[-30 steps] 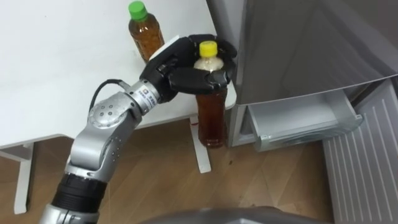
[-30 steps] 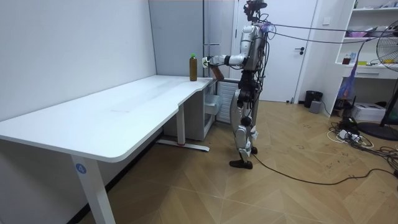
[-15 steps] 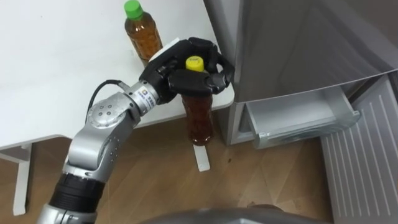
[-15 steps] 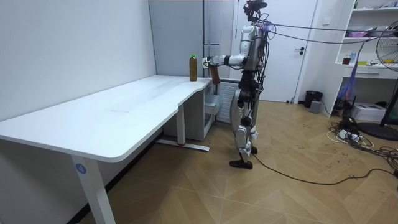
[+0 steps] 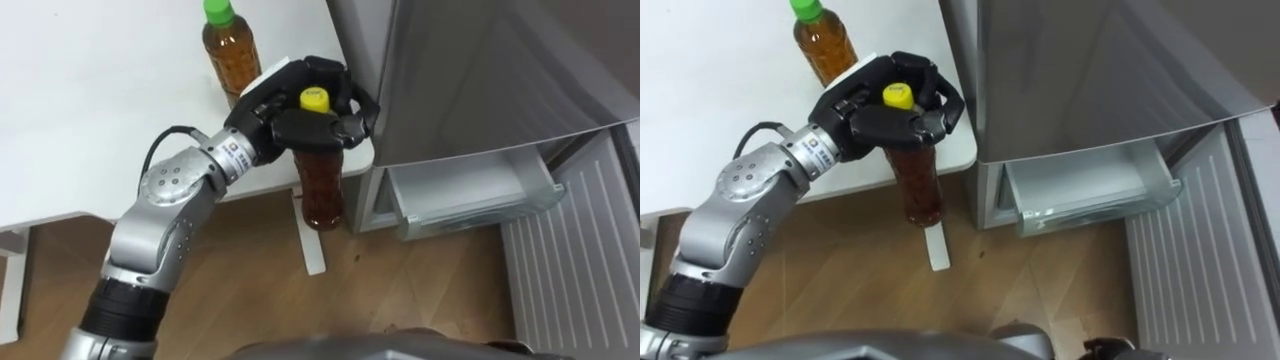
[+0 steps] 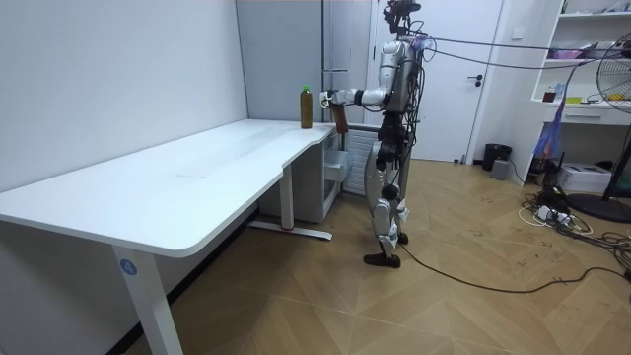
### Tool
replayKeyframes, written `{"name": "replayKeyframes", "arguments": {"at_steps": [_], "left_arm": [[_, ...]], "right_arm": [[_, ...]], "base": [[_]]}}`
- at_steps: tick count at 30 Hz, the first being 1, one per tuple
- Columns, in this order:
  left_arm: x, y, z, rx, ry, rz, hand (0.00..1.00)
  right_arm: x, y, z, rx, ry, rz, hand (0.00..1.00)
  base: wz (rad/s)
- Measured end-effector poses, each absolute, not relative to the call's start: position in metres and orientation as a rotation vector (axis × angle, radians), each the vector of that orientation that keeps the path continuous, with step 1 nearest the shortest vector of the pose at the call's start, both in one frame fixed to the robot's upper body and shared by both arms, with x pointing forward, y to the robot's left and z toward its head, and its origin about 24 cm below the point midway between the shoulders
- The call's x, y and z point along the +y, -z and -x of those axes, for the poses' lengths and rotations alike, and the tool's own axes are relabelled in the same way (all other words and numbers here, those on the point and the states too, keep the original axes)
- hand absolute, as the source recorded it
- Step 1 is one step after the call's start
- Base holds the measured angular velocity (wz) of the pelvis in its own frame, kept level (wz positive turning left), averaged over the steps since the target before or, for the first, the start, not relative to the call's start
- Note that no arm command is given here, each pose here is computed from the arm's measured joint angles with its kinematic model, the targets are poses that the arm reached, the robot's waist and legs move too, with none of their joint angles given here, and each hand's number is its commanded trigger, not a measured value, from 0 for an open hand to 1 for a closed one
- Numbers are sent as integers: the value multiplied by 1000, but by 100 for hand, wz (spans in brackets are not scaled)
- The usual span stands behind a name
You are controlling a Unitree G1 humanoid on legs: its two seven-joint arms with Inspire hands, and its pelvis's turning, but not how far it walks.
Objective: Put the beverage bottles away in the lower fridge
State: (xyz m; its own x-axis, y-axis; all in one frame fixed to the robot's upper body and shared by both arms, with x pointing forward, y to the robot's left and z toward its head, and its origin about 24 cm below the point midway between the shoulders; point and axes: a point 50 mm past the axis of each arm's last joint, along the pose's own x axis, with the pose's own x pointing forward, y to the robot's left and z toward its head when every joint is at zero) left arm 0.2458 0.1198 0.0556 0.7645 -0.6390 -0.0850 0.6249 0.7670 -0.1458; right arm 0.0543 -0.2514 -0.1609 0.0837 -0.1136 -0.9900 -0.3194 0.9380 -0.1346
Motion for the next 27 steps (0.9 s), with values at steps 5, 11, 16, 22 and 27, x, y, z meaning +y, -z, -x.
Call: {"name": "replayKeyframes", "arguments": {"at_steps": [5, 11, 16, 22, 27], "left_arm": [[117, -56, -246, 129, 694, 123, 100], [114, -56, -246, 113, 699, 136, 100], [115, -55, -246, 116, 694, 129, 100], [106, -51, -243, 131, 731, 144, 100], [101, -50, -241, 137, 758, 145, 100]], "right_arm": [[-253, 158, -63, 1460, -188, 420, 0], [-247, 142, -107, 1269, -274, 558, 0], [-226, 123, -143, 1066, -326, 529, 0], [-168, 119, -159, 941, -533, 354, 0], [-157, 117, -158, 935, -630, 337, 0]], "base": [[-1], [-4], [0], [3], [0]]}}
